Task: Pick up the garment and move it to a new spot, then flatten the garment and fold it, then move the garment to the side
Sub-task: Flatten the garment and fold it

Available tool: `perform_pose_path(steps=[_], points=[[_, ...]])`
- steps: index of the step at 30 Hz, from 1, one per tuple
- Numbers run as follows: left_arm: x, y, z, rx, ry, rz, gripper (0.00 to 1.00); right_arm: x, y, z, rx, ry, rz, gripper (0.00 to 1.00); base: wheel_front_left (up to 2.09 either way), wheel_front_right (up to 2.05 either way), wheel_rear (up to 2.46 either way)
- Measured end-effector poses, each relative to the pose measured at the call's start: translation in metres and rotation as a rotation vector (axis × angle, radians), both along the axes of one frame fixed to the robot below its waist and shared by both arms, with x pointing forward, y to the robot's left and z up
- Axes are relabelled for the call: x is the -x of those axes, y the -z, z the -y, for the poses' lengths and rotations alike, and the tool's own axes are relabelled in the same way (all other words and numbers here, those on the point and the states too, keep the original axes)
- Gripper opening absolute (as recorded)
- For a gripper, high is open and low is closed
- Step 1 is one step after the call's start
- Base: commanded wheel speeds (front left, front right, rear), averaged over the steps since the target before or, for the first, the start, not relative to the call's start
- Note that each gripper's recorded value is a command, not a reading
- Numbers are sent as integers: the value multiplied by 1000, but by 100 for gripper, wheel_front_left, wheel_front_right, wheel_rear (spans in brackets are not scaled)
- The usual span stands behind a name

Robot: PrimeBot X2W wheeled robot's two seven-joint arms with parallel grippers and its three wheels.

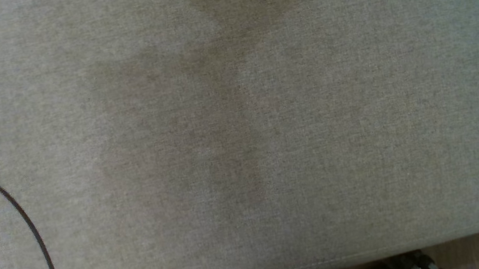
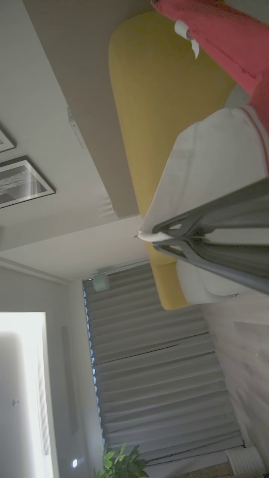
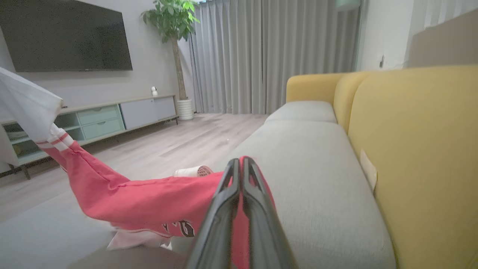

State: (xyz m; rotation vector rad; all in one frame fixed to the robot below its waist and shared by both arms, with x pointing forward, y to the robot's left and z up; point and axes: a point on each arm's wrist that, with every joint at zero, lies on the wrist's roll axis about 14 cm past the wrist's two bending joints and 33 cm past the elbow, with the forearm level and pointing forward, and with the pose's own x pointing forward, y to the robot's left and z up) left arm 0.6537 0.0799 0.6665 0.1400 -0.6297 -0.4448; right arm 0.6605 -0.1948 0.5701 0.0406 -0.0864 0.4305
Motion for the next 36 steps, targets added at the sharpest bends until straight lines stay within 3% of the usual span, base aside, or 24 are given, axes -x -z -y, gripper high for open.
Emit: perform_pose_path(steps=[4, 15, 24, 36], points=[[28, 55, -15, 33, -9, -139, 0, 21, 39, -2, -6, -10, -98, 0, 0, 0, 0], [149, 131, -65, 136, -110, -424, 0, 106, 69, 36, -58, 103, -248, 0, 0, 0, 0], [245, 159, -83, 175, -184, -570, 0, 191, 85, 36, -75, 131, -289, 0, 0, 0, 0], [322, 174, -76, 173, -216, -659, 0, 286, 125, 42, -96, 186, -391, 0, 0, 0, 0]])
